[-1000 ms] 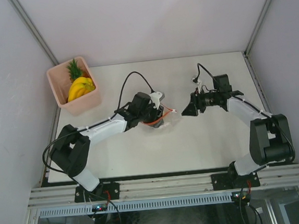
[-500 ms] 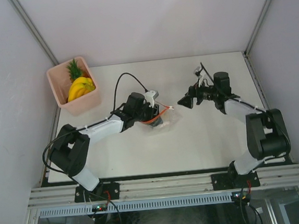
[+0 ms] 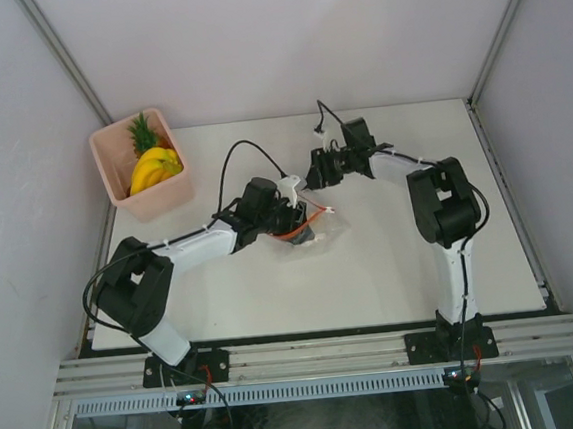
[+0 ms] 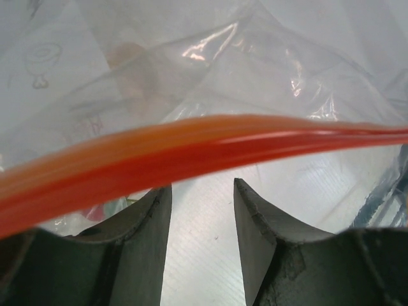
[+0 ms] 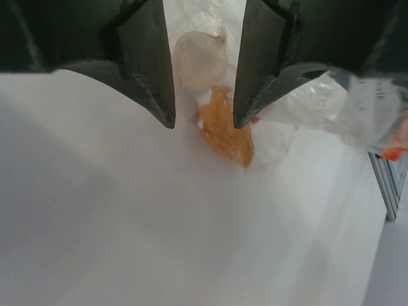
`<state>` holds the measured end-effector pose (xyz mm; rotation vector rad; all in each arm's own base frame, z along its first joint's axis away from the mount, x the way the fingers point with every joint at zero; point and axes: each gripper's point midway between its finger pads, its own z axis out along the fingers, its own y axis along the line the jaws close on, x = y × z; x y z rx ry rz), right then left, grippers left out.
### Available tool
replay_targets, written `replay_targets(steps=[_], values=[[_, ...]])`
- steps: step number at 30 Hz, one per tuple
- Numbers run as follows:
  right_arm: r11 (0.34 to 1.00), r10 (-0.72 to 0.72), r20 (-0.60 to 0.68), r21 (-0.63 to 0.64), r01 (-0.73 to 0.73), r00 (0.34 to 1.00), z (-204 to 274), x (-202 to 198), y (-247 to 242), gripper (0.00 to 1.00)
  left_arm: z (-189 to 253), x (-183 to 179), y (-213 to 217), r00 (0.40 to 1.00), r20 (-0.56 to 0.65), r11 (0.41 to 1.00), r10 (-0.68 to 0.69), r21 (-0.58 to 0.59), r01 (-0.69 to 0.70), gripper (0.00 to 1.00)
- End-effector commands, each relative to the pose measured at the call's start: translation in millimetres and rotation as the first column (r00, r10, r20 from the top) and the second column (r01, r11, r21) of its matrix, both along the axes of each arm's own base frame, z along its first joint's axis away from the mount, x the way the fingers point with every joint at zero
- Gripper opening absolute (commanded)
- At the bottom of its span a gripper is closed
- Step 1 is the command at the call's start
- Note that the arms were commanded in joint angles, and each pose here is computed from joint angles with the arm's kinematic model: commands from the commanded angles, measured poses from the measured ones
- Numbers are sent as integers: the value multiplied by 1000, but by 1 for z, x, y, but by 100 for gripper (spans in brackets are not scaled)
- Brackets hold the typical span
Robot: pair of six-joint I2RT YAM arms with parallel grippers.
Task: Open the zip-top bag and remove the fake food
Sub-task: Pick up the fake vegetable from the zipper food storage bag.
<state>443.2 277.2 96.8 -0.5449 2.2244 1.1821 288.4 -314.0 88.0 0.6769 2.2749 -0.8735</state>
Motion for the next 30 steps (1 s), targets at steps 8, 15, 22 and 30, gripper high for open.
replay_targets(steps=[8, 15, 22, 30], values=[[980, 105, -261, -135, -144, 960, -55, -92, -19, 19, -7, 4, -11, 998, -30, 998, -49, -30, 48, 47], [988, 39, -268, -133, -77, 963, -42, -106, -35, 20, -9, -3, -19, 996, -46, 996, -79, -48, 77, 49], [985, 26, -256, -156, -68, 966, -32, -119, -58, 25, -4, -17, -24, 992, -21, 990, -124, -68, 122, 50], [973, 13, -314, -213, -84, 949, -55, -133, -68, 14, 7, -31, -43, 978, 38, 976, -203, -72, 206, 52]])
